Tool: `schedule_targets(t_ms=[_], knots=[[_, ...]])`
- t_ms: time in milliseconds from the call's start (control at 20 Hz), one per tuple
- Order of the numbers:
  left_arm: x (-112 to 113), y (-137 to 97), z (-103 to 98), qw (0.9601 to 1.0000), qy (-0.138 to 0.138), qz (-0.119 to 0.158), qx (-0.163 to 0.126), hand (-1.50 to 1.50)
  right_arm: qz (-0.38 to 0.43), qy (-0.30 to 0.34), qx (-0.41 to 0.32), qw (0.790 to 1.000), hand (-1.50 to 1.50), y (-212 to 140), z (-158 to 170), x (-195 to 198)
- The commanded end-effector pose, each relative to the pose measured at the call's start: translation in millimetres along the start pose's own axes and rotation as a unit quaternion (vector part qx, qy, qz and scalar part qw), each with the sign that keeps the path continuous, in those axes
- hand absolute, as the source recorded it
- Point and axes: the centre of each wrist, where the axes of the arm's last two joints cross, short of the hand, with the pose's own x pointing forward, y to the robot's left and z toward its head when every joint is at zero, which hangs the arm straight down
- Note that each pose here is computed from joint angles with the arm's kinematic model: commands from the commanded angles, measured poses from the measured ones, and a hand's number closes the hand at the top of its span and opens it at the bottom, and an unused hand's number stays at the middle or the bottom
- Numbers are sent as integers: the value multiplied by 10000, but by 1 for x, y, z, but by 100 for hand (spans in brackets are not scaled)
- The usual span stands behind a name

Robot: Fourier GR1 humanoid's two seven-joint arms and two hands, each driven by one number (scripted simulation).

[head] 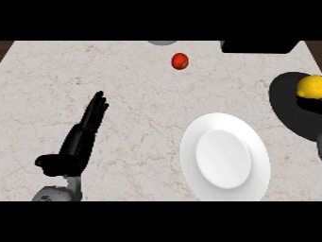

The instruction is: Pick the lemon from the plate and place it in the pan

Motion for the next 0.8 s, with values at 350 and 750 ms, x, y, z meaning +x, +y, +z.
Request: schedule_targets(t_ms=[350, 750], knots=[[-4, -13, 14, 9999, -79, 59, -142, 0, -129, 252, -398, 9988, 150, -6, -54, -62], [11, -13, -7, 9994, -132, 64, -318, 0, -105, 1052, 2376, 9656, -150, 10, -46, -66]])
